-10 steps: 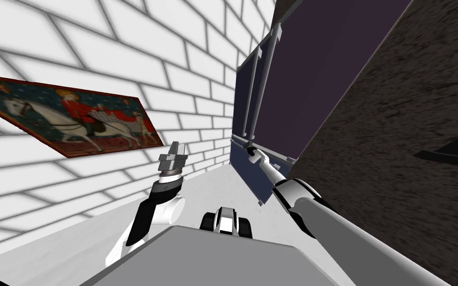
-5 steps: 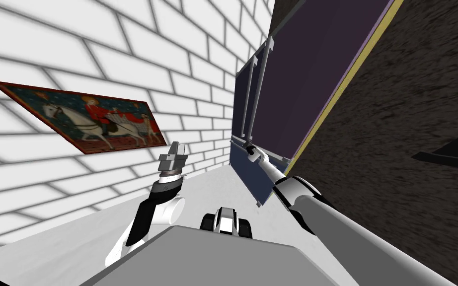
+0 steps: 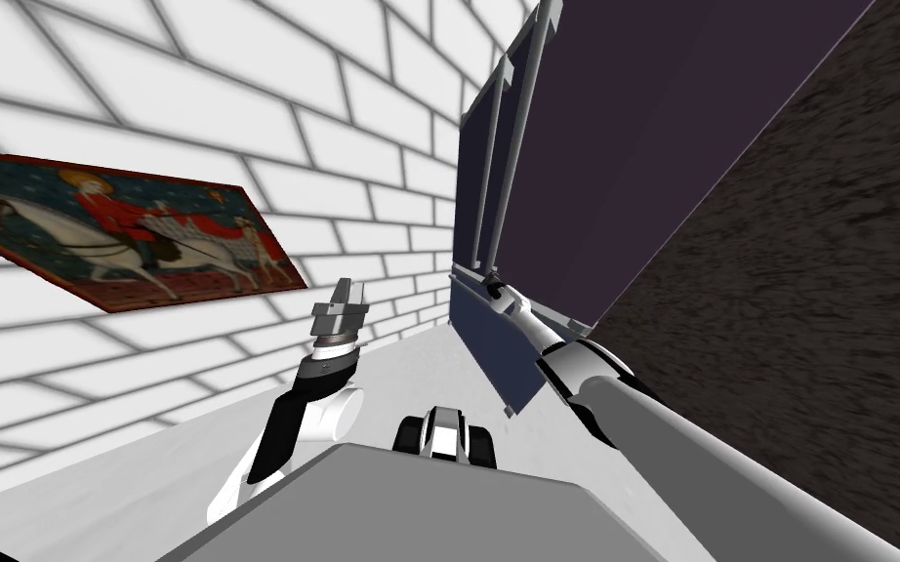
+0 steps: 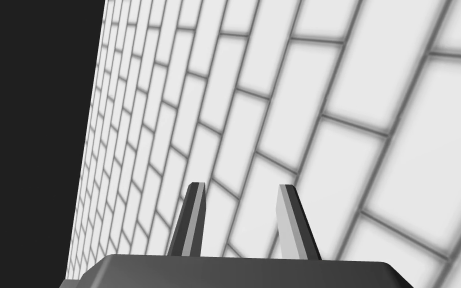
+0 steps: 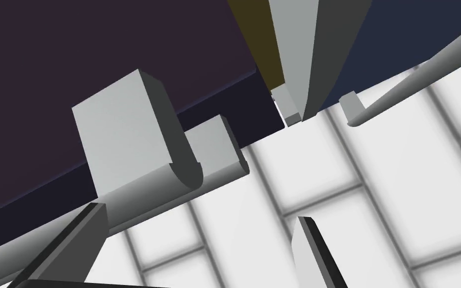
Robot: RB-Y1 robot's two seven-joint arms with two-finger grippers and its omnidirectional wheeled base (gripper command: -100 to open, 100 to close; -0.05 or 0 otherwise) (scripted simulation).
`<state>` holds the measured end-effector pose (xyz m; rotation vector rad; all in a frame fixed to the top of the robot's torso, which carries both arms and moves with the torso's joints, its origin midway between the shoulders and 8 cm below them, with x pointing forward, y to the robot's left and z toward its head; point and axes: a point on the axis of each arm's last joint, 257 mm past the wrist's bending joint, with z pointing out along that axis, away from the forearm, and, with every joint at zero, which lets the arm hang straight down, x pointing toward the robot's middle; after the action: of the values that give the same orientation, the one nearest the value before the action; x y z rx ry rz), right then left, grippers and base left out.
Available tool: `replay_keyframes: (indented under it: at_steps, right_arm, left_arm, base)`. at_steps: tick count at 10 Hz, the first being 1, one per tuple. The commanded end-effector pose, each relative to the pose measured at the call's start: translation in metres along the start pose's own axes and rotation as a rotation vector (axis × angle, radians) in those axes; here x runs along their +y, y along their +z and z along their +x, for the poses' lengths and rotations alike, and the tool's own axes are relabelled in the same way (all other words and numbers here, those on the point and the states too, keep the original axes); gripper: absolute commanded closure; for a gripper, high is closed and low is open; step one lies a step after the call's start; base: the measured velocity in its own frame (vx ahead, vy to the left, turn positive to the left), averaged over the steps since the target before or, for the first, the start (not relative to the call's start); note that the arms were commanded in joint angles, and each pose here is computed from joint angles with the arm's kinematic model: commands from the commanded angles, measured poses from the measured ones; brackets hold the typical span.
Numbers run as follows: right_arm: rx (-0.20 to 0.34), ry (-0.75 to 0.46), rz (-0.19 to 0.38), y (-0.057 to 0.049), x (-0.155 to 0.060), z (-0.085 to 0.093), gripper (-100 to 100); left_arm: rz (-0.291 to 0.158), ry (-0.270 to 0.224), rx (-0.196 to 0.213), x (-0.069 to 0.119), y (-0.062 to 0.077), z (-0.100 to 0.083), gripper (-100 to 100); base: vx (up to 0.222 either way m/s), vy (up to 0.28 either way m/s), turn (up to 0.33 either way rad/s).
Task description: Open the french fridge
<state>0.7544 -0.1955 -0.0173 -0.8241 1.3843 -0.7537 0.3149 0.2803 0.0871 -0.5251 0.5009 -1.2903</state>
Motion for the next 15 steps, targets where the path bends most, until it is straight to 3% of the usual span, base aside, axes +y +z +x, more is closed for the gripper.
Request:
replay_keyframes:
  at_steps: [1, 2, 3, 4, 5, 8, 9, 12, 13, 15]
  right_arm:
    - [0.04, -0.029, 0.021, 0.002, -0.019, 0.009, -100]
    - [0.051, -0.035, 0.026, 0.002, -0.023, 0.012, -100]
    - [0.052, -0.028, -0.005, 0.0, -0.002, 0.014, -100]
    - [0.055, -0.03, -0.011, 0.0, 0.001, 0.015, -100]
    - [0.055, -0.029, -0.022, -0.001, 0.01, 0.015, 100]
    - [-0.007, -0.063, 0.005, 0.0, -0.009, 0.018, 100]
    - [-0.036, -0.035, 0.0, -0.001, -0.007, 0.011, 100]
    - [-0.088, -0.028, -0.003, -0.002, -0.013, 0.007, 100]
    - [-0.1, -0.067, -0.001, -0.003, -0.019, 0.014, 100]
    - [-0.133, -0.025, -0.014, -0.004, -0.016, 0.006, 100]
  left_arm:
    - [0.0, 0.0, 0.0, 0.0, 0.0, 0.0, 0]
    - [0.0, 0.0, 0.0, 0.0, 0.0, 0.0, 0]
    - [0.0, 0.0, 0.0, 0.0, 0.0, 0.0, 0]
    - [0.0, 0.0, 0.0, 0.0, 0.0, 0.0, 0]
    - [0.0, 0.0, 0.0, 0.0, 0.0, 0.0, 0]
    - [0.0, 0.0, 0.0, 0.0, 0.0, 0.0, 0]
    - [0.0, 0.0, 0.0, 0.0, 0.0, 0.0, 0]
    - [0.0, 0.0, 0.0, 0.0, 0.0, 0.0, 0]
    - [0.0, 0.0, 0.0, 0.0, 0.0, 0.0, 0]
    - [0.0, 0.0, 0.0, 0.0, 0.0, 0.0, 0]
  base:
    - [0.101, -0.012, 0.008]
    - [0.099, -0.032, -0.006]
    - [0.014, -0.013, -0.004]
    - [-0.041, 0.009, 0.007]
    - [-0.026, 0.007, -0.006]
    - [-0.062, 0.05, -0.019]
    - [-0.072, 0.054, -0.015]
    - [-0.055, 0.033, -0.01]
    - [-0.073, 0.046, -0.019]
    - [-0.044, 0.036, -0.009]
